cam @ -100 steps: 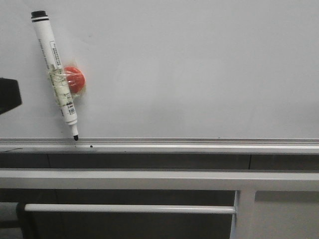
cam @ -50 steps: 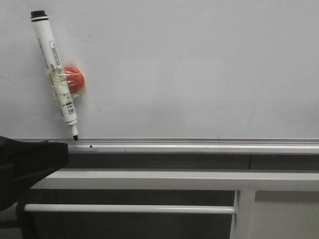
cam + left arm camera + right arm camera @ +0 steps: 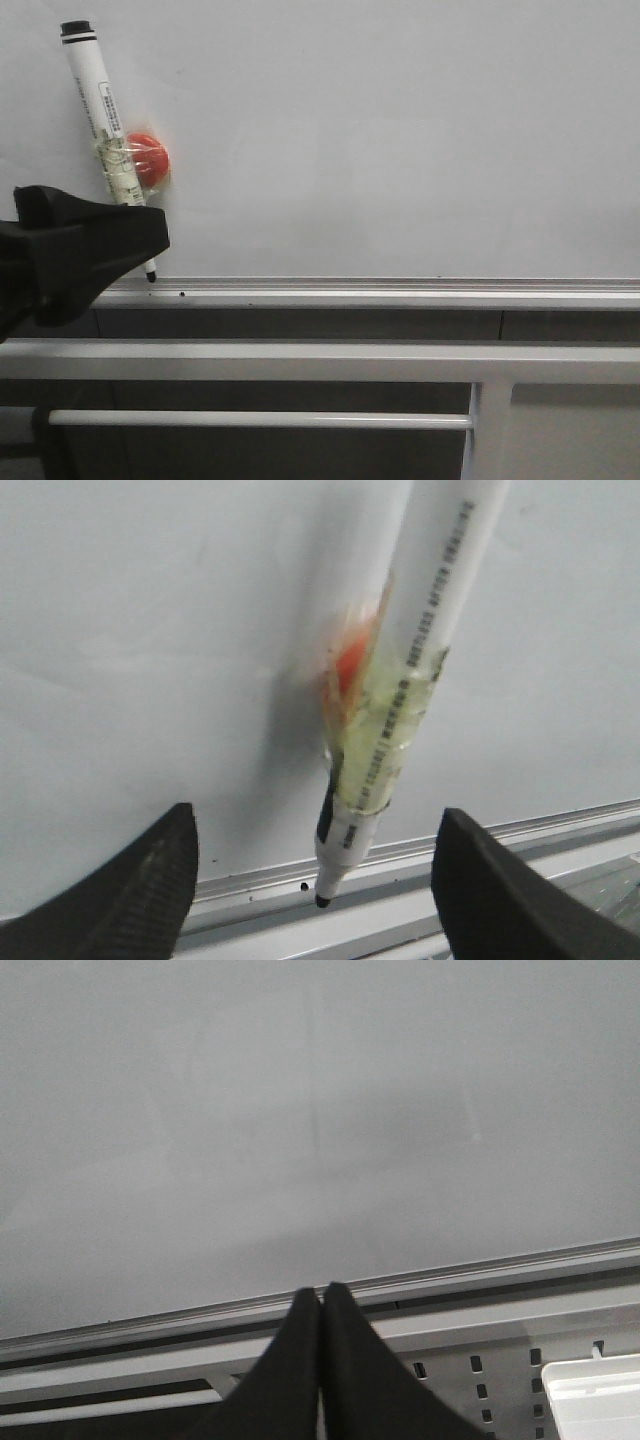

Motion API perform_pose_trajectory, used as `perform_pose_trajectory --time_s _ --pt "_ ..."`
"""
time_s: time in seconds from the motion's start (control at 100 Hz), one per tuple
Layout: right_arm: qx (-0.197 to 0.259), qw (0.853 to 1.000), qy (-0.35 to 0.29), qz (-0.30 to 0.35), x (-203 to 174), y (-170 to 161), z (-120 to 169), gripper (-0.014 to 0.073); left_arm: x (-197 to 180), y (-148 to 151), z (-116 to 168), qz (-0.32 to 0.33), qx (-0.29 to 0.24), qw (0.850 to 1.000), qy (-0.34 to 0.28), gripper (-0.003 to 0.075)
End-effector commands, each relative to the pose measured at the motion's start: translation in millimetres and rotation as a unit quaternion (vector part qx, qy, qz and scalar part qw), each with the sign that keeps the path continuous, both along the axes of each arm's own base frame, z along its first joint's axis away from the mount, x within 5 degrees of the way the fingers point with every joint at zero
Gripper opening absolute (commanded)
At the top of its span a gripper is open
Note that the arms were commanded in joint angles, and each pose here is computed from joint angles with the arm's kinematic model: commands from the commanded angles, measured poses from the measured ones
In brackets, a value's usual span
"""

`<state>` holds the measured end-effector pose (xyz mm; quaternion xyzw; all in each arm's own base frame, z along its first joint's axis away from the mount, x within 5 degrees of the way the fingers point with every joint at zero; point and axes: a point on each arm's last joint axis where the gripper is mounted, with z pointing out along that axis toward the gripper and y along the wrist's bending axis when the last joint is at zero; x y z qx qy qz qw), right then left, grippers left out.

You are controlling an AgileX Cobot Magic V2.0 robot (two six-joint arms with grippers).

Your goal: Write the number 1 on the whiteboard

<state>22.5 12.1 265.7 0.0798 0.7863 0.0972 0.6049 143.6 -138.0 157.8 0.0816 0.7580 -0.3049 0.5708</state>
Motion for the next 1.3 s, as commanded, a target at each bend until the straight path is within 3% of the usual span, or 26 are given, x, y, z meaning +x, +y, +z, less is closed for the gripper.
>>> perform_pose_trajectory --time_s 0.0,0.49,0.61,0.68,0.87,1.07,1.2,1.29 --pt "0.001 0.999 -0.04 -0.005 2 -1 15 -0.0064 4 -1 31 0.018 -0.085 0.99 -0.115 0.0459" --pt "0.001 0.999 -0.04 -0.005 2 -1 15 -0.0064 10 -7 39 0.022 -0.102 0.986 -0.127 0.0448" --pt "0.001 0.999 -0.04 -0.005 2 -1 15 -0.0064 10 -7 39 0.022 -0.102 0.986 -0.127 0.0384" --pt "0.001 0.999 -0.04 -0.005 2 -1 15 -0.0064 10 -7 39 0.022 -0.104 0.986 -0.126 0.0308" --pt "0.001 0.999 -0.041 -0.005 2 -1 15 -0.0064 10 -7 39 0.022 -0.104 0.986 -0.126 -0.002" --pt "-0.031 0.998 -0.044 0.019 1 2 16 -0.0064 0 -16 38 -0.054 -0.09 0.985 -0.137 -0.002" --pt "-0.075 0.99 -0.06 0.103 0 15 17 -0.0064 -9 -14 31 -0.085 -0.059 0.985 -0.141 -0.002" --pt "-0.078 0.985 -0.053 0.144 -1 22 18 -0.0064 -14 -7 24 -0.086 -0.039 0.986 -0.134 -0.002"
